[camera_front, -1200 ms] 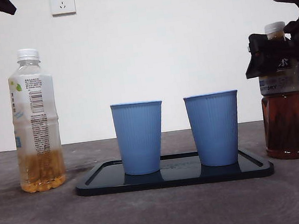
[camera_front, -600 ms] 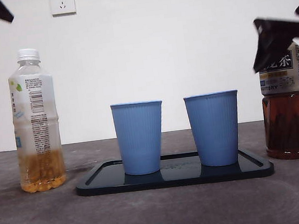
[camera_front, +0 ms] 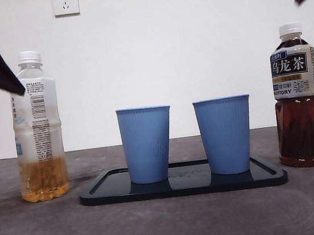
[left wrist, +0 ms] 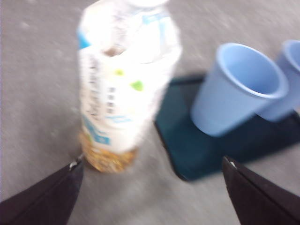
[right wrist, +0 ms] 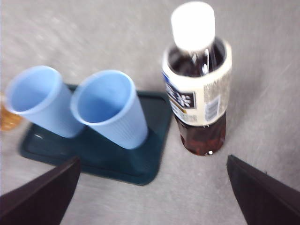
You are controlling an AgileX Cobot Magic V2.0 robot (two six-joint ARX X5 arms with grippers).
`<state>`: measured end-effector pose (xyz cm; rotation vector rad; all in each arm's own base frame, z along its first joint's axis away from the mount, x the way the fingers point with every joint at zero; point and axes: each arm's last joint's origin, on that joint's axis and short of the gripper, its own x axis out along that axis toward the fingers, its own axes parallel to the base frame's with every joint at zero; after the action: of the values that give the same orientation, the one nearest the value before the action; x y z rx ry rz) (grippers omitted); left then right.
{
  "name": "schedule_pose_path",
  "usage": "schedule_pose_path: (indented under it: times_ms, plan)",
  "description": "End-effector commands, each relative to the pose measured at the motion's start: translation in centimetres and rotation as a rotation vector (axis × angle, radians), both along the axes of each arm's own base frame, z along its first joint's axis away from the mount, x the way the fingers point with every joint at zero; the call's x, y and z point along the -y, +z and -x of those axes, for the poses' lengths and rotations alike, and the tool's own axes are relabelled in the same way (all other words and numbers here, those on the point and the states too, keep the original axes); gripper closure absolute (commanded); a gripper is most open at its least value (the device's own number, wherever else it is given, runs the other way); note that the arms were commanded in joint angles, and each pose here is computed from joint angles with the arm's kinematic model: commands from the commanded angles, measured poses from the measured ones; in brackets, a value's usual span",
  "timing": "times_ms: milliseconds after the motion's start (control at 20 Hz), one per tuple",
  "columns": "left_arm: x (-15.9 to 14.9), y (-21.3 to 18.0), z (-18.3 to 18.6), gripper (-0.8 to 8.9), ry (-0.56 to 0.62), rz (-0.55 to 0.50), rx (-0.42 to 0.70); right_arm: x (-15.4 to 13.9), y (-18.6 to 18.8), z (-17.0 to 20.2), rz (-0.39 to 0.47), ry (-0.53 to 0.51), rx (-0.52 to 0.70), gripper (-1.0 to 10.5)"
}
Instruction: Pour the drink into the cup
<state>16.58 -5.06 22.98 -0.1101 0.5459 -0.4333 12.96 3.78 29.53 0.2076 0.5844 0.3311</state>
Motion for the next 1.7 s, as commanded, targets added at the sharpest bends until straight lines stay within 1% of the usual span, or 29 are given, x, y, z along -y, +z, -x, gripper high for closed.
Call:
schedule_pose_path:
  times_ms: [50,200,300,650,950,1050,1250,1350,1500,1550,1700]
  plan:
    - [0.2,-1.5,-0.5,3.45,0.011,0.016,0.062,0.2,1.7,1.0,-0.03,0.0,0.07,4.5]
    - [0.4,-3.7,-1.0,3.44,0.017,0.014,0.131,0.5,3.2,2.1,-0.045,0.0,0.144,4.5]
    - [0.5,-4.4,-1.7,3.44,0.026,0.011,0.146,0.5,3.5,2.4,-0.047,0.002,0.163,4.5]
    - [1.2,-5.7,-4.1,3.41,0.018,0.01,0.228,0.5,3.5,2.3,-0.046,0.002,0.161,4.5]
    - [1.5,-5.8,-5.3,3.42,0.017,0.034,0.342,0.5,3.5,2.3,-0.046,0.002,0.161,4.5]
    - [1.6,-6.0,-5.7,3.45,0.012,0.023,0.353,0.5,3.5,2.3,-0.047,0.002,0.161,4.5]
    - [1.8,-6.3,-6.4,3.46,0.012,0.02,0.342,0.5,3.5,2.4,-0.047,0.002,0.161,4.5]
    - [1.9,-6.2,-6.8,3.7,0.012,0.023,0.357,0.5,3.5,2.4,-0.048,0.002,0.161,4.5]
    - [2.0,-6.1,-7.0,4.9,0.011,0.022,0.365,0.5,3.5,2.4,-0.05,0.001,0.16,4.5]
    - [2.0,-6.1,-7.1,5.11,0.011,0.021,0.367,0.5,3.5,2.4,-0.051,0.001,0.159,4.5]
    - [2.0,-6.0,-7.1,5.32,0.01,0.021,0.369,0.5,3.5,2.4,-0.051,0.001,0.159,4.5]
